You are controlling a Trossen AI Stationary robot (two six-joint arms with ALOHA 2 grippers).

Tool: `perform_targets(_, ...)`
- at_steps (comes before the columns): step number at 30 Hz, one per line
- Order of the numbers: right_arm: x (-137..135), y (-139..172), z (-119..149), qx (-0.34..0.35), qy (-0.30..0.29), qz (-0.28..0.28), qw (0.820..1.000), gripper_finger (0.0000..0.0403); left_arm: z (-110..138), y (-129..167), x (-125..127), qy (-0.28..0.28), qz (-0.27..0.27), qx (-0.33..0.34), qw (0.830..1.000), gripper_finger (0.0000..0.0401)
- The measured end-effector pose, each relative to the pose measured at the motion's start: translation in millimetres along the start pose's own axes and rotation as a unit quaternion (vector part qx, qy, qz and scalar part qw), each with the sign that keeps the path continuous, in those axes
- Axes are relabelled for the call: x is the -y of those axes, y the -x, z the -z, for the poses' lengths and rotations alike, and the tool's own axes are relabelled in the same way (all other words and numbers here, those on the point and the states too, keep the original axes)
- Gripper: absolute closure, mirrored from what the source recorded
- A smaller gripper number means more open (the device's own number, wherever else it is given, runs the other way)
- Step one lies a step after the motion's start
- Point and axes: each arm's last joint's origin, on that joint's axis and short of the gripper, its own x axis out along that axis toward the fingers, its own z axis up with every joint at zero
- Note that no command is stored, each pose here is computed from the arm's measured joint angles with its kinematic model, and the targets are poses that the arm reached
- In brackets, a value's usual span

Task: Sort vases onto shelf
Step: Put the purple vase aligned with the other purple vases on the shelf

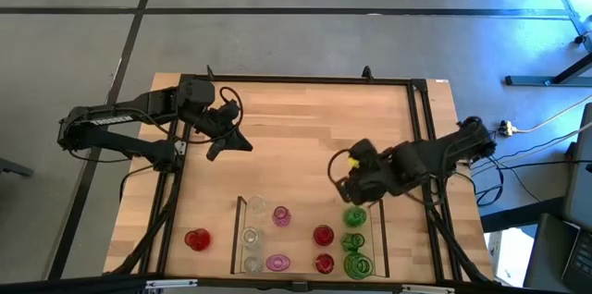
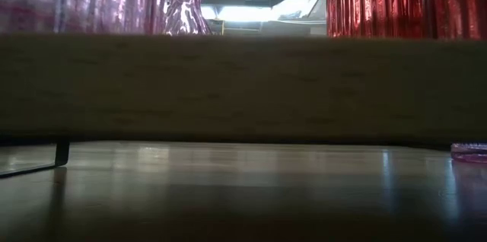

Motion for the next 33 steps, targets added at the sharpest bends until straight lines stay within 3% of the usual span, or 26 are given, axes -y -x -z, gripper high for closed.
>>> perform_targets(2,11.9,-4.0,-4.5,0.001,-0.029,0.002,1.000,0.0331,-0.1,0.0,0.0,-0.001,0.000,0.000,1.000,0.0397)
perform_targets(7,45.3,-34.9,-3.8,-0.013,-0.121,0.085,0.989,0.0331,-0.5,0.0,0.2,-0.011,0.000,0.003,1.000,0.0397)
perform_targets(14,86.4,-60.1,17.8,-0.060,-0.253,0.157,0.953,0.0331,-0.5,0.0,0.4,-0.011,0.003,0.002,1.000,0.0397)
perform_targets(21,105.4,-52.1,36.4,-0.057,-0.316,0.153,0.935,0.0331,-0.5,0.0,0.4,-0.020,0.003,0.002,1.000,0.0397)
perform_targets(27,116.1,-67.9,58.2,-0.073,-0.351,0.205,0.911,0.0331,-0.8,0.0,-0.1,-0.029,-0.006,0.006,1.000,0.0397)
perform_targets(33,122.3,-79.4,63.1,-0.055,-0.356,0.231,0.904,0.0331,-0.8,0.0,-0.2,-0.037,-0.007,0.006,0.999,0.0396)
